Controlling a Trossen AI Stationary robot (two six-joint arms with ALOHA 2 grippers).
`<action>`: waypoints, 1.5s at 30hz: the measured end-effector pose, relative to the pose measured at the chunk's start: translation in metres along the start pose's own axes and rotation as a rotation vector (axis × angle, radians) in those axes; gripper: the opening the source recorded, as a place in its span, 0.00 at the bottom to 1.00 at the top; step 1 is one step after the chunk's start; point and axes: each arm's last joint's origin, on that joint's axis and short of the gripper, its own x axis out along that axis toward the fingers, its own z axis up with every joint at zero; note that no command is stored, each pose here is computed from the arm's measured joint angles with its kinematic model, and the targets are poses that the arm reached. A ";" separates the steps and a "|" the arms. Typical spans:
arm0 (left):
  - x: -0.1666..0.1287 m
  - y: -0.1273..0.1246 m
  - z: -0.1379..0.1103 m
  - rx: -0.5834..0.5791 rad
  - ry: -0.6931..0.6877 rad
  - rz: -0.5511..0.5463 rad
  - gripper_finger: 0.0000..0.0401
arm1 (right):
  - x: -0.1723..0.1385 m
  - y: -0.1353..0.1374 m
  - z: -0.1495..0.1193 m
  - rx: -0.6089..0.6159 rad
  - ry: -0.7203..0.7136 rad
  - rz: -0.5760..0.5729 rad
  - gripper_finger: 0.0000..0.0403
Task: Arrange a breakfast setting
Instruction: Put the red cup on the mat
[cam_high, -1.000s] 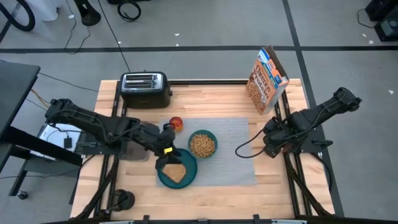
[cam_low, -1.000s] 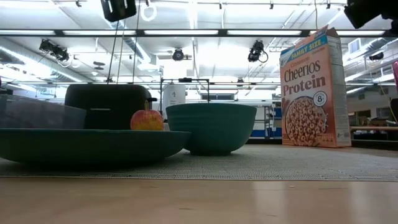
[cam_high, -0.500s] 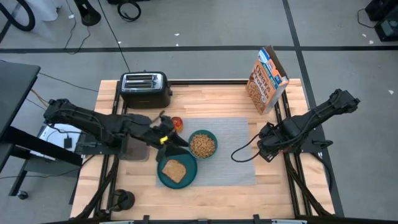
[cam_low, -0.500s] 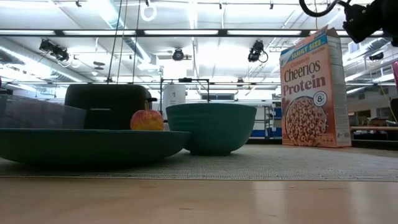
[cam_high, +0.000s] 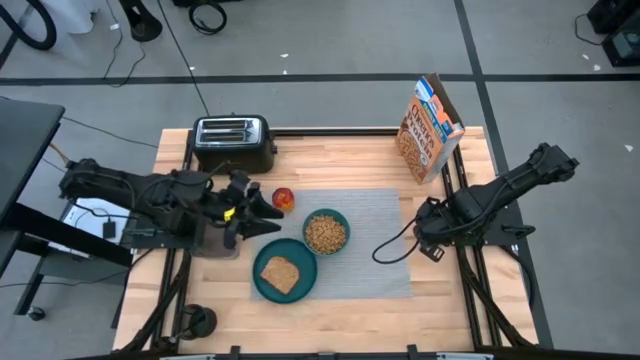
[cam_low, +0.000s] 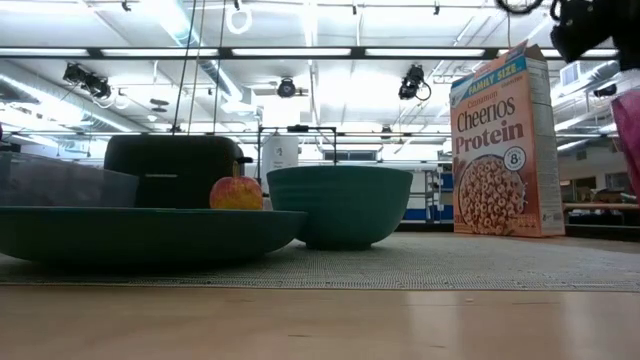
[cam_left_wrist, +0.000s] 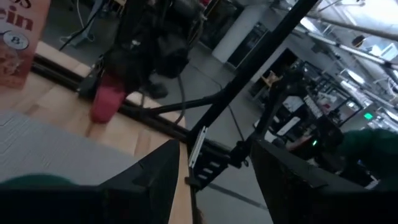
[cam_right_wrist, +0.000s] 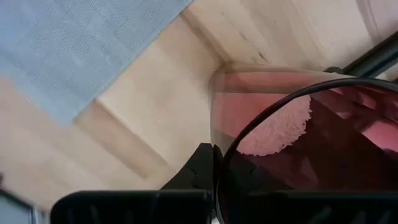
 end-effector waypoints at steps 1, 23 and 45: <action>-0.003 0.001 0.000 0.000 0.009 0.008 0.52 | -0.005 0.000 0.001 -0.013 0.001 0.008 0.03; -0.046 0.011 -0.019 -0.173 0.259 0.209 0.52 | -0.054 0.010 0.137 -0.723 -0.147 -0.106 0.03; -0.056 -0.064 0.036 0.197 0.059 0.032 0.26 | -0.024 0.019 0.183 -0.845 -0.144 -0.070 0.03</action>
